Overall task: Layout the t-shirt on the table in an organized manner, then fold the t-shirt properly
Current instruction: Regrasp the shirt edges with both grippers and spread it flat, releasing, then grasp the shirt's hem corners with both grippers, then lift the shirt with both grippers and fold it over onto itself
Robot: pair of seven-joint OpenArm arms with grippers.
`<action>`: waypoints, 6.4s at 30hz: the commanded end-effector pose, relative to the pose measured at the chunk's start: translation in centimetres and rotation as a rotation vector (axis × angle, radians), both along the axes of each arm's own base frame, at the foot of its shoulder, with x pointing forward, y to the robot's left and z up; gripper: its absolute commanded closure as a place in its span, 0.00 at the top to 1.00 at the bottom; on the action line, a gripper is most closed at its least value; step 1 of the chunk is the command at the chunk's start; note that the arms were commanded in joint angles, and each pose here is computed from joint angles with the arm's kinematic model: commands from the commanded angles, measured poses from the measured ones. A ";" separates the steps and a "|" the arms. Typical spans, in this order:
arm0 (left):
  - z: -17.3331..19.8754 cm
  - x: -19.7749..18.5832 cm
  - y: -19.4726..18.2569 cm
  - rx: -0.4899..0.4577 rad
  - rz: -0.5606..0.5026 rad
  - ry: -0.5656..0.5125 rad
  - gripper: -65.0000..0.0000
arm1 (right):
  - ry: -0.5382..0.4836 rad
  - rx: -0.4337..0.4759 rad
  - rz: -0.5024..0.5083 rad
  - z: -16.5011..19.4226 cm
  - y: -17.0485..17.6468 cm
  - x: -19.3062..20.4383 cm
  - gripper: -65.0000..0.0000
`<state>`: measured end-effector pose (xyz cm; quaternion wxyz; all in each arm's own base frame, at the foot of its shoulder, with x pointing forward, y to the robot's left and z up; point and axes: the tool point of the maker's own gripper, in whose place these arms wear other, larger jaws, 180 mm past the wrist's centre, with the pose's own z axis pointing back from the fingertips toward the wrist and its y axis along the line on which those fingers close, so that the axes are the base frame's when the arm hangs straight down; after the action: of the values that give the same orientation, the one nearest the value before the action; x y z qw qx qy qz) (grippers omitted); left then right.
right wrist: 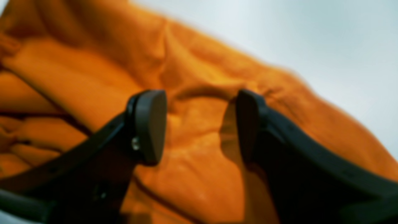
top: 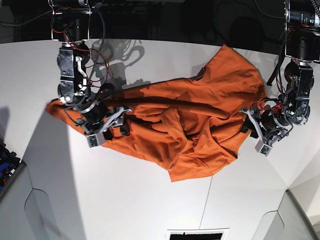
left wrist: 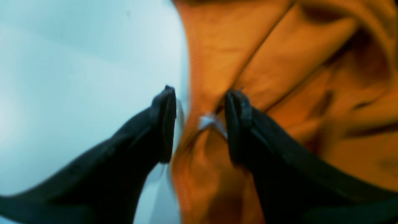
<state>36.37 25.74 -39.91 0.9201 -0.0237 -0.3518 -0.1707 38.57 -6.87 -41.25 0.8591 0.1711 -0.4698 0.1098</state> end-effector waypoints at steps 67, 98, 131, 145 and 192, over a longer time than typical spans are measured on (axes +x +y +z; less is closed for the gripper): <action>2.3 -21.4 7.8 -0.274 0.206 0.223 0.44 | 0.211 -0.015 -0.363 2.4 -18.8 -19.1 0.54; -0.4 -18.0 4.3 -0.267 0.183 0.171 0.58 | 0.251 0.012 -0.318 1.5 -17.0 -20.0 0.54; -2.2 -20.1 3.5 -0.311 0.184 0.249 0.58 | 0.302 0.068 -0.283 0.0 -14.8 -20.1 0.54; -2.5 -20.2 1.2 -0.385 0.149 0.225 0.00 | 0.304 0.158 -0.184 -0.6 -9.2 -18.7 0.16; 25.1 2.0 1.8 -0.333 -0.116 -0.701 0.00 | -0.435 0.117 -0.243 22.0 -17.3 -5.1 0.00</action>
<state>38.17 26.94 -17.42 0.7398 -0.1417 -0.6382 -0.1592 33.14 -23.95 -21.29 0.7552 0.1382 -0.6407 0.0099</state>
